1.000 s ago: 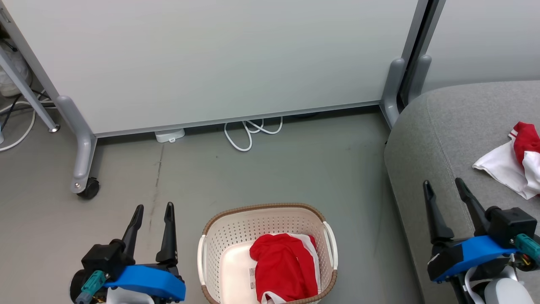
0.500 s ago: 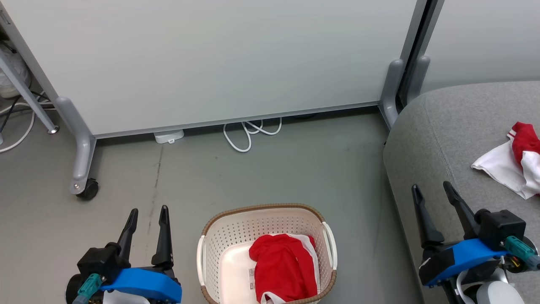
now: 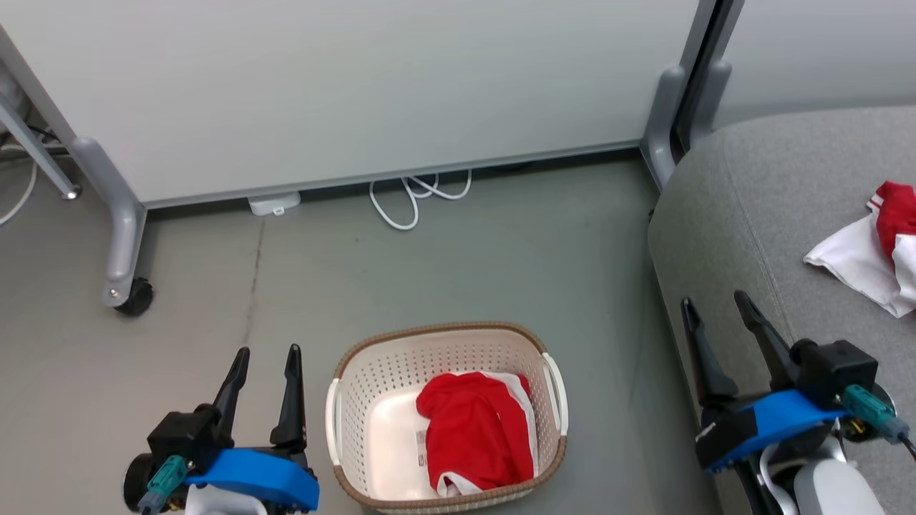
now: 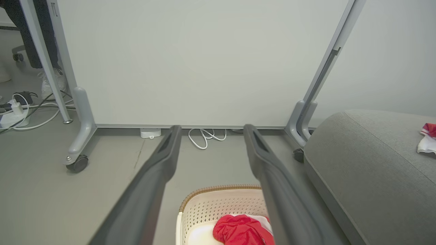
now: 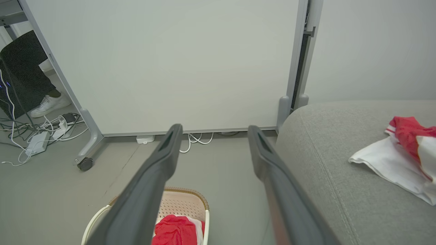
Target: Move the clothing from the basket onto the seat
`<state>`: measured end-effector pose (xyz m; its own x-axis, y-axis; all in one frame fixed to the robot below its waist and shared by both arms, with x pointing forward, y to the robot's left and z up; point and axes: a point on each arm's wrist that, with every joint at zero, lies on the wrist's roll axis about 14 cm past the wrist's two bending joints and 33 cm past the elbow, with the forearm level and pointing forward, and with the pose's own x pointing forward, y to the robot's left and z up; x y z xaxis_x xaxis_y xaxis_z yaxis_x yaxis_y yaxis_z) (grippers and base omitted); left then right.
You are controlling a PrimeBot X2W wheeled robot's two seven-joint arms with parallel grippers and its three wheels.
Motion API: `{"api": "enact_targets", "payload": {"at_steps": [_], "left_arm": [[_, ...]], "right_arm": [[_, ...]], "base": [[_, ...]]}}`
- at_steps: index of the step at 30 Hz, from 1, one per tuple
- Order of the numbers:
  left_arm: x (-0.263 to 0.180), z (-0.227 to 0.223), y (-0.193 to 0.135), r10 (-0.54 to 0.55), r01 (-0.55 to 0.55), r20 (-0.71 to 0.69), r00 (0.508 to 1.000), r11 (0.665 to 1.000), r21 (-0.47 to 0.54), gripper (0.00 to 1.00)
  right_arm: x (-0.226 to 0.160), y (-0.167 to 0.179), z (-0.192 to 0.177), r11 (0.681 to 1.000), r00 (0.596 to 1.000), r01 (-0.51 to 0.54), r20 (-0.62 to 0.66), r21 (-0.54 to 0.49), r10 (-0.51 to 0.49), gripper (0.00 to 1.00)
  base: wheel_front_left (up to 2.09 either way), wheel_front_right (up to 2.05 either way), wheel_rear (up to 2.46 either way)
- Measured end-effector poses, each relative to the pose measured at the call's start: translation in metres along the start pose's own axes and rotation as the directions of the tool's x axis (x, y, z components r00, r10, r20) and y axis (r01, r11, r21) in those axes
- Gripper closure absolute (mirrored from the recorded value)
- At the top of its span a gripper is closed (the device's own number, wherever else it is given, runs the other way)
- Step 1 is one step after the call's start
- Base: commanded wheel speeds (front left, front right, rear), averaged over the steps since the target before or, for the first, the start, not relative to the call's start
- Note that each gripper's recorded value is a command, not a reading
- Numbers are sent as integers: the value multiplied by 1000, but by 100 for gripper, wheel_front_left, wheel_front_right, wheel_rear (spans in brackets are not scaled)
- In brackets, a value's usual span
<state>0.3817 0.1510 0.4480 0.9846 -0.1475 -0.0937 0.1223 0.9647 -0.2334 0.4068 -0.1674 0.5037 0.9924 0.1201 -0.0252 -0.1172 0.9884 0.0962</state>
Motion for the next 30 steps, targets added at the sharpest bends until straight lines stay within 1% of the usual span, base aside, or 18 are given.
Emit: {"api": "enact_targets", "payload": {"at_steps": [5, 10, 11, 12, 18, 21, 24, 30], "left_arm": [[21, -14, -10, -44, 44, -46, 998, 999, 7, 0], [46, -36, -22, -100, 101, -107, 989, 995, 9, 0], [46, -36, -22, -100, 101, -107, 989, 995, 9, 0], [58, -47, -28, -129, 132, -135, 982, 991, 16, 0], [94, -94, -46, -214, 223, -241, 946, 975, 10, 0], [110, -122, -53, -250, 260, -296, 922, 966, -4, 0], [119, -156, -60, -283, 296, -366, 887, 955, -19, 0], [120, -225, -66, -334, 370, -515, 790, 928, -34, 0]], "right_arm": [[21, 2, 3, 1000, 1000, -18, 13, -7, 18, 0], [47, -3, 1, 1000, 1000, -20, 22, -11, 21, 0], [47, -3, 1, 1000, 1000, -20, 22, -11, 21, 0], [59, -5, 2, 1000, 999, -22, 35, -12, 23, 0], [99, -12, -5, 999, 998, -27, 50, -29, 28, 0], [118, -15, -15, 999, 998, -31, 46, -44, 33, 0], [134, -16, -30, 998, 999, -41, 30, -51, 43, 0], [153, -17, -70, 997, 998, -60, -22, -51, 59, 0]], "base": [[0, 0, 0], [0, 0, 0], [0, 0, 0], [0, 0, 0], [0, 0, 0], [0, 0, 0], [0, 0, 0], [0, 0, 0]]}}
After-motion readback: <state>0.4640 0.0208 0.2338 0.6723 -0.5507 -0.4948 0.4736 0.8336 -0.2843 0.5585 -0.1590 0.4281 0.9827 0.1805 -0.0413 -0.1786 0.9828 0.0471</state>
